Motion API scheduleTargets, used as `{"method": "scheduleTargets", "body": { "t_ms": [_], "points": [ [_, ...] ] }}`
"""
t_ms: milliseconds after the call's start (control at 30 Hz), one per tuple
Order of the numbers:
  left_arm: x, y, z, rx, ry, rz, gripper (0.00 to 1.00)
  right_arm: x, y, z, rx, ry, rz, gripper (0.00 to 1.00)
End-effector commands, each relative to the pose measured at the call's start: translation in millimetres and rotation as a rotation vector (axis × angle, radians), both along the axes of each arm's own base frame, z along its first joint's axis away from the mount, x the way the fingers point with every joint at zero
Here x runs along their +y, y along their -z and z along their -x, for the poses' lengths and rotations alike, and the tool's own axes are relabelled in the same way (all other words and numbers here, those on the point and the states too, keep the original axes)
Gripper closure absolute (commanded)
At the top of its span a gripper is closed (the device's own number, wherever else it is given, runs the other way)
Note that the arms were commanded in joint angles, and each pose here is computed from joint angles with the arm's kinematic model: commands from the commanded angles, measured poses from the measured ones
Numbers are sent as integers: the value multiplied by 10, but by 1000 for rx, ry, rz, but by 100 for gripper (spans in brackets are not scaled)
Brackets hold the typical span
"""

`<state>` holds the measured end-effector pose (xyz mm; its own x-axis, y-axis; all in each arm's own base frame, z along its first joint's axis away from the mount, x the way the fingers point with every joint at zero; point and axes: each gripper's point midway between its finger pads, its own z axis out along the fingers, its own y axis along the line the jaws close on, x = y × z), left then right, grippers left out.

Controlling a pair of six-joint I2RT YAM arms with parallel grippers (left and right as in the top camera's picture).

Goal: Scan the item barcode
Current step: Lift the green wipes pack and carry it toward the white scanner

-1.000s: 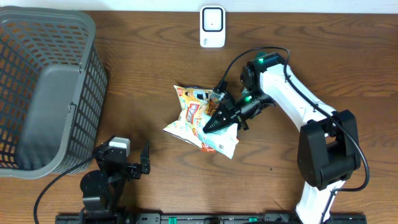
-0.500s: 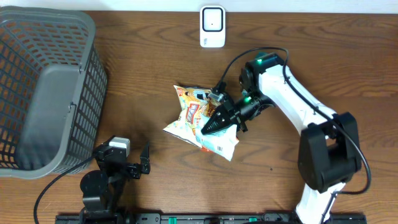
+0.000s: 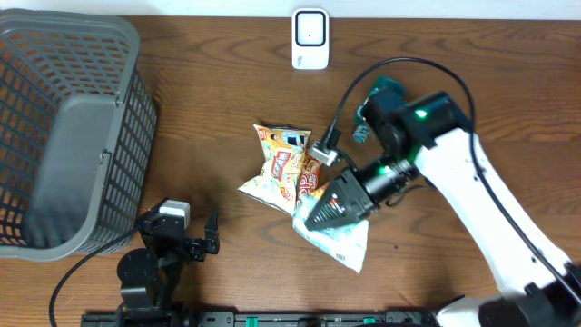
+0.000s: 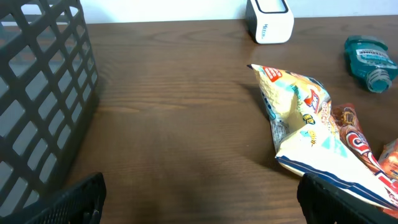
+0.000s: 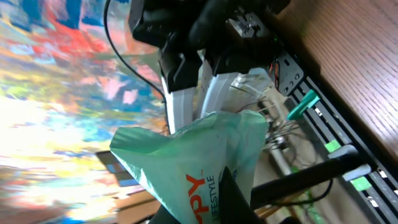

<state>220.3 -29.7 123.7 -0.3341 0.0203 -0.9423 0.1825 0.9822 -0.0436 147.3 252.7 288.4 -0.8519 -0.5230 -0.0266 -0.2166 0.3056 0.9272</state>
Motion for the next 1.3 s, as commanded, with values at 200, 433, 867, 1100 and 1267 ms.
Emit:
{"method": "scheduleTargets", "body": {
  "t_ms": [200,433,867,1100,1267],
  "points": [
    [10,118,19,39,-9,9,2,42,-80,-106,-191,-4,-60,99],
    [10,118,19,39,-9,9,2,60,265,-843,-643,42,90,99],
    [10,118,19,39,-9,9,2,-132,497,-1747,-976,297,519,99],
    [10,118,19,39,-9,9,2,-167,506,-2030,-1106,362,638,99],
    [10,118,19,39,-9,9,2,-130,720,-2317,-1146,377,702,99]
  ]
}}
